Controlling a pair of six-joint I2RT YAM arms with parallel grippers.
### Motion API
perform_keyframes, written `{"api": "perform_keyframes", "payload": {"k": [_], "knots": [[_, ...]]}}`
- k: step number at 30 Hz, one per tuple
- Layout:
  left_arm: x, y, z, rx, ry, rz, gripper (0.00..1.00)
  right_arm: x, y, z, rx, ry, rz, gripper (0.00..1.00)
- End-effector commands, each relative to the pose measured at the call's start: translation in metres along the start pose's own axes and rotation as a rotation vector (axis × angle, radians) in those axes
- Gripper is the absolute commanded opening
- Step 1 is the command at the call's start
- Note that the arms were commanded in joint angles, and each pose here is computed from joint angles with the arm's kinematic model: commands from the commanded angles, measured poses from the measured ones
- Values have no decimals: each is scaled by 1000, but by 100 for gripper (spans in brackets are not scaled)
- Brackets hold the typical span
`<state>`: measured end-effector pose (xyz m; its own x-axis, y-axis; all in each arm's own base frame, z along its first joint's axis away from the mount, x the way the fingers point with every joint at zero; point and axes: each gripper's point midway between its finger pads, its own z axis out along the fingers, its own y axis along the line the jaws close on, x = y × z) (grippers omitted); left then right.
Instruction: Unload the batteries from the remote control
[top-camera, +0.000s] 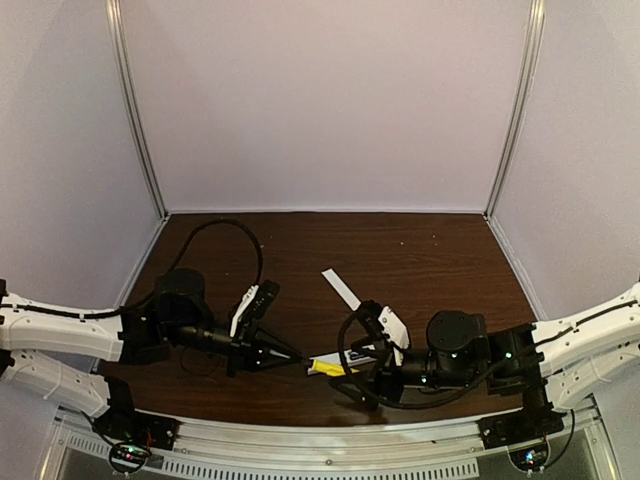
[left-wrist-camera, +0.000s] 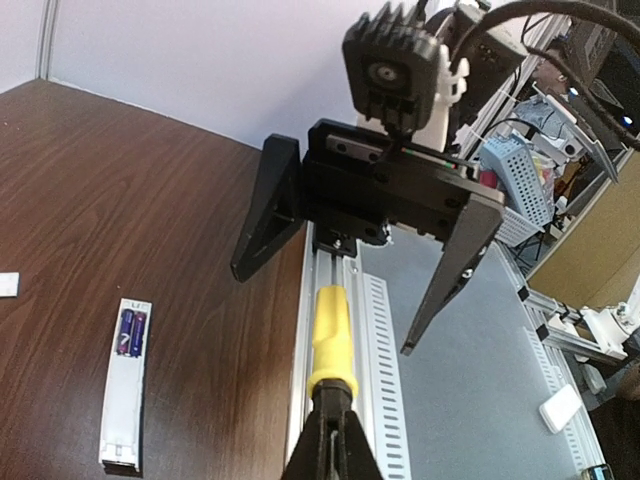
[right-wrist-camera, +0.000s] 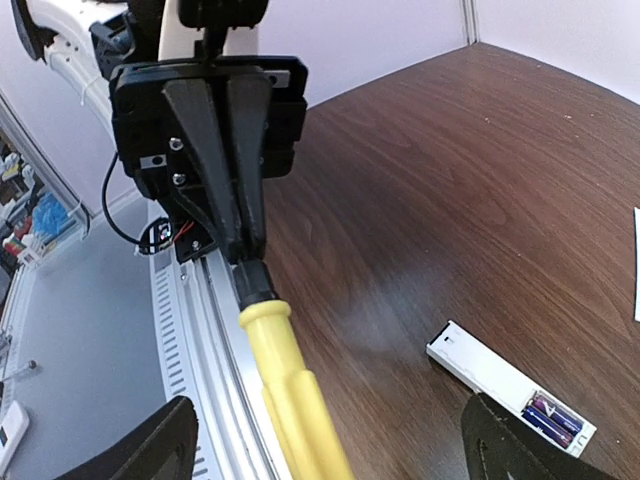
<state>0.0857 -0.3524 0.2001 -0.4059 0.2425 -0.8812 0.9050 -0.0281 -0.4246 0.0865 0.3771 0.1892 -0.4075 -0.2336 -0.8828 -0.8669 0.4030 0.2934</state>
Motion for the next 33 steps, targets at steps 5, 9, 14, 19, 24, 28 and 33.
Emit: {"api": "perform_keyframes", "payload": {"k": [5, 9, 14, 19, 24, 28, 33], "knots": [[-22, -6, -15, -32, -114, 36, 0, -24, -12, -20, -17, -261, 155, 93], [-27, -9, -19, -27, -152, 38, 0, -32, -2, -24, -99, -343, 182, 93], [-30, -13, -22, -12, -177, 38, 0, -38, 14, -20, -208, -386, 225, 87], [-32, -16, -23, 10, -199, 33, 0, -43, 31, -14, -302, -397, 234, 82], [-34, -19, -22, 28, -206, 24, 0, -45, 37, -7, -323, -395, 220, 68], [-36, -22, -23, 42, -215, 24, 0, -47, 38, -6, -324, -400, 212, 62], [-36, -24, -23, 55, -214, 18, 0, -49, 38, -3, -314, -397, 204, 54]]}}
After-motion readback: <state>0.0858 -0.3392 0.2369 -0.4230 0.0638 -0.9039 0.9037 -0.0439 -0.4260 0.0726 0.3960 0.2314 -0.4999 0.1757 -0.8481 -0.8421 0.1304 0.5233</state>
